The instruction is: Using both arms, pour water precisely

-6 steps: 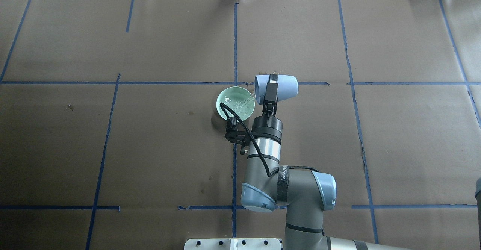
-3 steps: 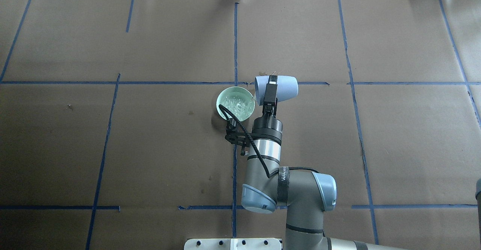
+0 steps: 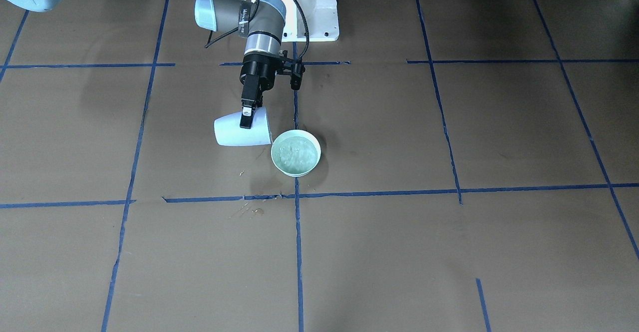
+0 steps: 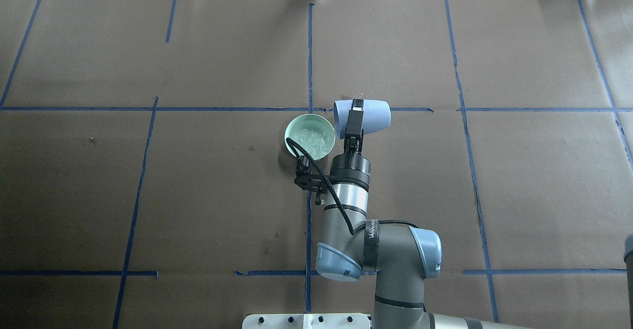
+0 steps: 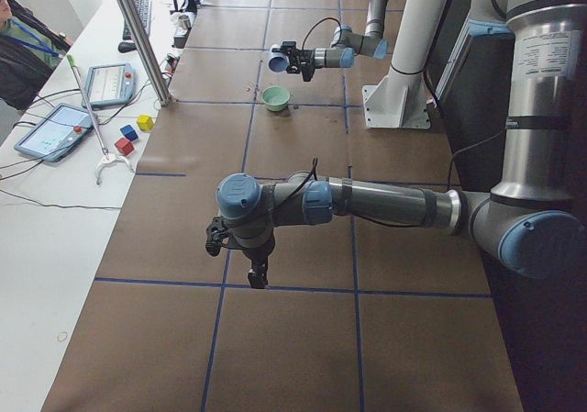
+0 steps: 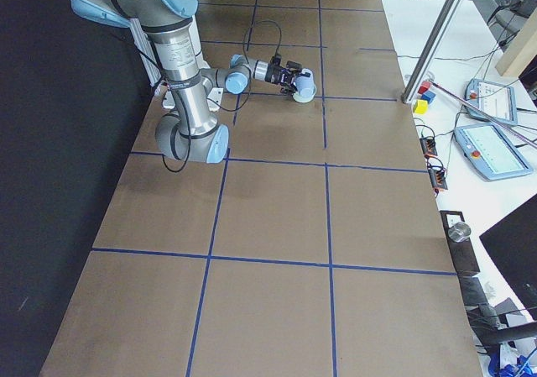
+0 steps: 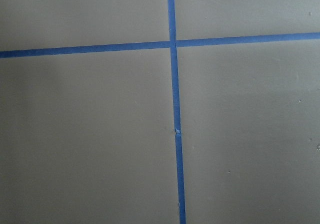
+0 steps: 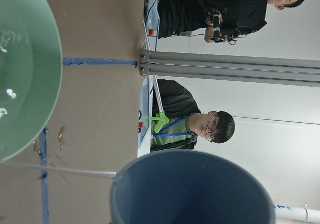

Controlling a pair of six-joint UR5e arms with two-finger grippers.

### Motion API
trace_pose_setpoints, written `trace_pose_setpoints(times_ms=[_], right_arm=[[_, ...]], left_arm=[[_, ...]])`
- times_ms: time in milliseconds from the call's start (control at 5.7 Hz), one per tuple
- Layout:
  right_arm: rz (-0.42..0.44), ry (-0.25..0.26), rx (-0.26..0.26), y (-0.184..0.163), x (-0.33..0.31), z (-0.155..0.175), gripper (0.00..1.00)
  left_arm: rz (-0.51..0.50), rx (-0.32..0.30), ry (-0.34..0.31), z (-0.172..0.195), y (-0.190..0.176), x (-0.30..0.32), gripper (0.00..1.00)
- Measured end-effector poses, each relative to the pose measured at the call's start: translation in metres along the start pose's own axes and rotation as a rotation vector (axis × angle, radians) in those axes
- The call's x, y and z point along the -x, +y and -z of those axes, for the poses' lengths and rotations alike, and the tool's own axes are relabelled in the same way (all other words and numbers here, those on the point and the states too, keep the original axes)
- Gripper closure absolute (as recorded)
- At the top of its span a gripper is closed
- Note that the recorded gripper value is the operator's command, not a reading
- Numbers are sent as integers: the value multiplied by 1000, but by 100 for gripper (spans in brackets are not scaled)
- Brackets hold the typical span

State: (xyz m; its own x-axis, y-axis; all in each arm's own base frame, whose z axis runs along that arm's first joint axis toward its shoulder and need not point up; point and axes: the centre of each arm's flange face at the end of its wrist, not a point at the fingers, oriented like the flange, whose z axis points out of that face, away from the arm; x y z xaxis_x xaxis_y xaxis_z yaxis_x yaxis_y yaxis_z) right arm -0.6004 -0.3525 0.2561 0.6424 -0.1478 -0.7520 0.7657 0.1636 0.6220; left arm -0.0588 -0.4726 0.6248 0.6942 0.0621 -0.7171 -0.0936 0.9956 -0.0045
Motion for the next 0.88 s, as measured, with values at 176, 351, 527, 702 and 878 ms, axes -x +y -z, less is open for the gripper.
trace_pose_setpoints(times_ms=[176,351,527,702,878], right_arm=[[-10,-1,-2,-1,-2,1,97],[-29,-3,-6,-5,-6,2,98],[-73,-7,-11,-13,-13,4,98],[-161,-29,-15,-23,-22,7,99],[-283,-61,-15,-29,-27,8,100]], left_arm=[[0,0,0,0,0,0,0],[0,0,0,0,0,0,0],[0,-1,0,0,-1,0,0],[-1,-2,0,1,-1,0,0],[-1,-2,0,1,-1,-1,0]])
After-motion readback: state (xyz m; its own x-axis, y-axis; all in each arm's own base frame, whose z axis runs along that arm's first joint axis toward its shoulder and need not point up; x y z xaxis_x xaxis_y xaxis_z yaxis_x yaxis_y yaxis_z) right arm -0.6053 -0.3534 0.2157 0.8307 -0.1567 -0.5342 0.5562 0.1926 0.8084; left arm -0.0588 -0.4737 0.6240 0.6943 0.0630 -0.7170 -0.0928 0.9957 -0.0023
